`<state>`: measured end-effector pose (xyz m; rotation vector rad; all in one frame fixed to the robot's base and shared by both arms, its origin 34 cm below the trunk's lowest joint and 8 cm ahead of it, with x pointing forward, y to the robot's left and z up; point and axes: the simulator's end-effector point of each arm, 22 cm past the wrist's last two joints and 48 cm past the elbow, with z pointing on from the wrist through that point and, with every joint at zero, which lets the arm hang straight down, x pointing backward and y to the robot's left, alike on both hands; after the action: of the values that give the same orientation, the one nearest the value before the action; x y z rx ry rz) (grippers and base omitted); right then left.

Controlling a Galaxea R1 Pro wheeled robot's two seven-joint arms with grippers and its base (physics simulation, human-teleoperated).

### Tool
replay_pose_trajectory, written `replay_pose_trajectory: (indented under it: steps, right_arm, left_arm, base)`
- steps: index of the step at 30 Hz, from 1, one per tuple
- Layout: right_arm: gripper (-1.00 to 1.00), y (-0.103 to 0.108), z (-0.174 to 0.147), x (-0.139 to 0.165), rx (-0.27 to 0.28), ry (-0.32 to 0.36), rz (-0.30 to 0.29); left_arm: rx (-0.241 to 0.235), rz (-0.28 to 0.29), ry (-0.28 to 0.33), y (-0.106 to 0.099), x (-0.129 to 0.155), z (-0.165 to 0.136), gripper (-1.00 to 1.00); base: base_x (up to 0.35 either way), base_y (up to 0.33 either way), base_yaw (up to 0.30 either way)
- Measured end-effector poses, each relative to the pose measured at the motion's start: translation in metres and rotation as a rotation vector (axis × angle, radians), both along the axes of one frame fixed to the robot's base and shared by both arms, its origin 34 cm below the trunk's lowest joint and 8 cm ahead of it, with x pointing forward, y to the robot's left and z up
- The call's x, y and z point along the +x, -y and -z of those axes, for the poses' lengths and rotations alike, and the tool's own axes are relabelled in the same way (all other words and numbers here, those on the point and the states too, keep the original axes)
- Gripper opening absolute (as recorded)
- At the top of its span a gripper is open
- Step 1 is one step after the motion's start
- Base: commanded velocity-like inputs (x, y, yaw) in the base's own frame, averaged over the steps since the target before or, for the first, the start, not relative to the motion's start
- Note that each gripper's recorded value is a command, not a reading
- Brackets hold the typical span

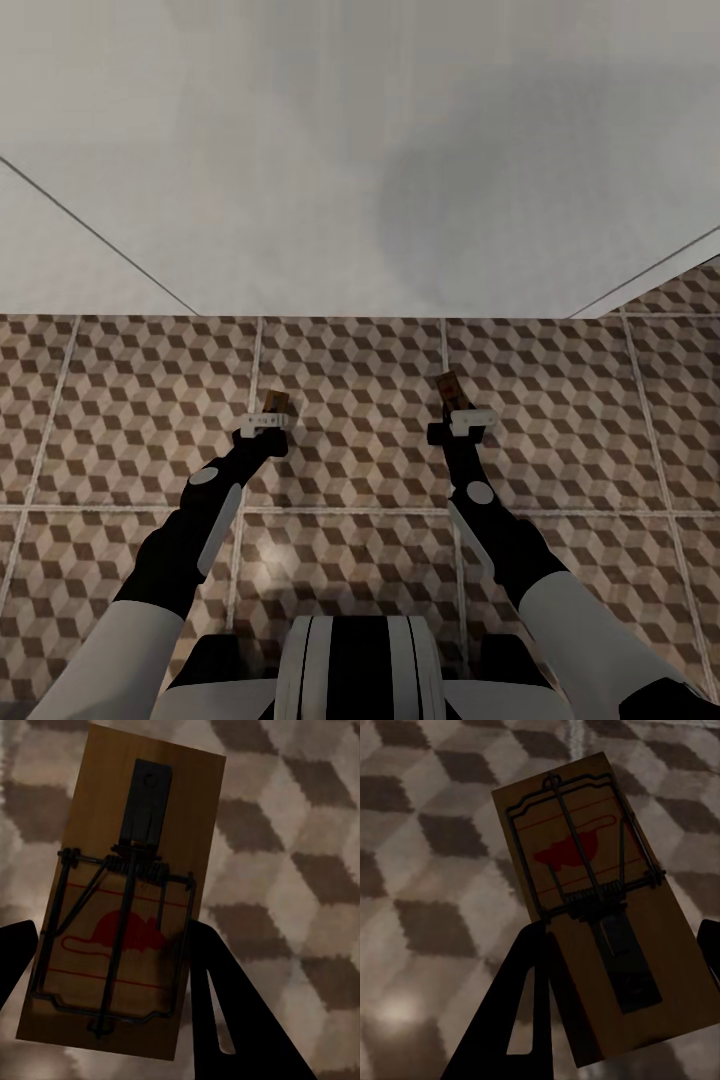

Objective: Take the four mousetraps from the cabinet in the bathroom and place them on the bathroom floor. Make sure all four end up on the same floor surface, and ensure that at least two of them are either under or directly next to the same bathroom sink.

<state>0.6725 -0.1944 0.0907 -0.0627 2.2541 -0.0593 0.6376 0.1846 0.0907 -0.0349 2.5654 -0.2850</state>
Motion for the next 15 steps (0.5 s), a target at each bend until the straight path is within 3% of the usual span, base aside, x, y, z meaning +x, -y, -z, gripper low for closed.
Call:
replay_pose_trajectory:
  steps: [15]
  right_arm:
    - [-1.0, -0.0019, -0.0006, 0.0002, 0.003, 0.003, -0.005]
  left_arm:
    - [0.0, 0.0, -0.003, 0.0, -0.0015, 0.0008, -1.0]
  base:
    - [0.0, 0.0, 0.0]
